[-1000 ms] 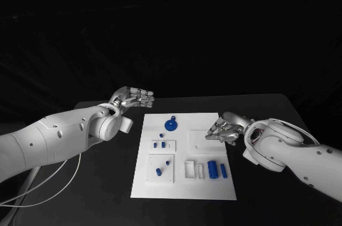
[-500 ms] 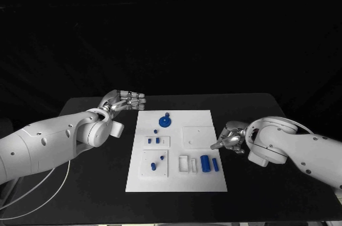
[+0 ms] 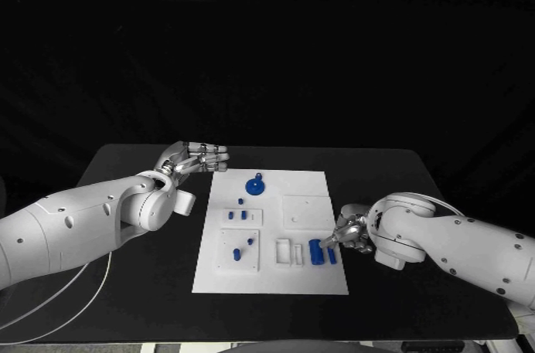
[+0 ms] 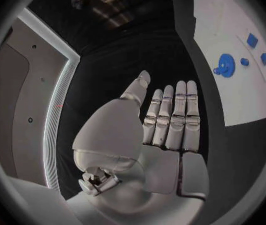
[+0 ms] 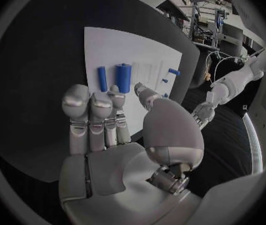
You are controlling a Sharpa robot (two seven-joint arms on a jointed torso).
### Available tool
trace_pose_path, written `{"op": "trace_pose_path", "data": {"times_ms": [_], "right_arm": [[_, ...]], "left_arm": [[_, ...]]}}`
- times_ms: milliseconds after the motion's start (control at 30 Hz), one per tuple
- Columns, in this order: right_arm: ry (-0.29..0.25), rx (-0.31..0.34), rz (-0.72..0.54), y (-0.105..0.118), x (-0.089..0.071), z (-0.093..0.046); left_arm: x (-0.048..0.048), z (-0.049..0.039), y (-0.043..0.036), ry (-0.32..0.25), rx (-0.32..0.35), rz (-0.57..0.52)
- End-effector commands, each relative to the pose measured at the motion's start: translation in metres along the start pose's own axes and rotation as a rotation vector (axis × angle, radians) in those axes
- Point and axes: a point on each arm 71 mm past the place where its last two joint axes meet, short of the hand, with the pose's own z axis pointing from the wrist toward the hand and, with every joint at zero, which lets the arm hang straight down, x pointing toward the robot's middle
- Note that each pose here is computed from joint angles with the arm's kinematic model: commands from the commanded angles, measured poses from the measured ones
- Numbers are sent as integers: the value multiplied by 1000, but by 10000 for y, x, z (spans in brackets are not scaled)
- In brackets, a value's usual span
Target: Assemble the parts on the task board
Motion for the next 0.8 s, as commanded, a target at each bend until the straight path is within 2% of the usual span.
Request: {"op": "trace_pose_path", "data": {"times_ms": [33, 433, 800], "right_arm": [[-12, 48, -59, -7, 34, 44], [9, 44, -83, 115, 198, 164], [-2, 62, -134, 125, 248, 246]], "left_arm": [[23, -3, -9, -7, 15, -16], [35, -32, -8, 1, 10, -22], [77, -30, -1, 18, -1, -28]]}}
